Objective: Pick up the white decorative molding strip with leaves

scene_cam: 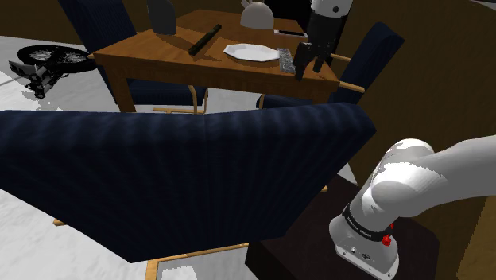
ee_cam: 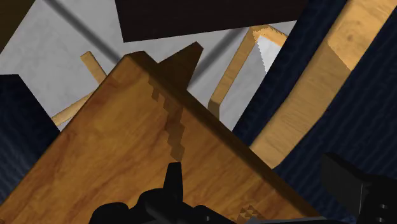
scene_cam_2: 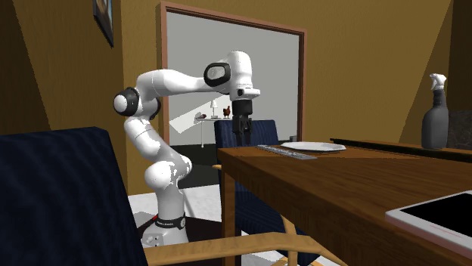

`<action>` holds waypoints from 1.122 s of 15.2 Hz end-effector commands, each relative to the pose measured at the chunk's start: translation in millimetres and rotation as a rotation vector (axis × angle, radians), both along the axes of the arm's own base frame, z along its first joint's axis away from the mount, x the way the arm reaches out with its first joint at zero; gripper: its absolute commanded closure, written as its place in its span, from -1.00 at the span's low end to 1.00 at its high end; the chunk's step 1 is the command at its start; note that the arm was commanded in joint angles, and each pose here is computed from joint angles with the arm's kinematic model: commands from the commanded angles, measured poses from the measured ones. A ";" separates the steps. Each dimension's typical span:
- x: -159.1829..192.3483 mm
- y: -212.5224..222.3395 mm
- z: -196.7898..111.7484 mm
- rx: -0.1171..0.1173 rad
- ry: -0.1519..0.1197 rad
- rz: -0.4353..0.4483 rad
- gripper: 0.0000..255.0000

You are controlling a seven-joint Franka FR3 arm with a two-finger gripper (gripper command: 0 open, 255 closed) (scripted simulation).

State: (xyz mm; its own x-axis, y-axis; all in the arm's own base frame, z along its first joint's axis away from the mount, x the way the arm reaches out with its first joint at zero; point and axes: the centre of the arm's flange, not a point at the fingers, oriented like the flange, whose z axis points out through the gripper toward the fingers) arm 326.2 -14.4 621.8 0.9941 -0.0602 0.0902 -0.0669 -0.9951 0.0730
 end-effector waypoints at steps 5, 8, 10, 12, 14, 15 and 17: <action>57.3 -6.7 23.1 0.039 0.039 -0.358 -1.00; 97.2 -25.4 38.7 0.069 0.068 -0.627 -1.00; 106.5 -31.9 37.1 0.076 0.075 -0.696 -1.00; 106.5 -31.9 26.5 0.076 0.076 -0.696 -1.00; 106.5 -31.9 16.0 0.076 0.075 -0.696 -1.00; 106.5 -31.9 10.7 0.076 0.075 -0.696 -1.00; 106.4 -31.9 2.3 0.076 0.075 -0.696 -1.00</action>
State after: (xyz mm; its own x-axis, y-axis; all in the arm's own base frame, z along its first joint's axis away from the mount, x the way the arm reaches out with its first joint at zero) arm 432.5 -46.5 628.4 0.7261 -0.6875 -0.0075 -0.6869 -0.7259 0.0345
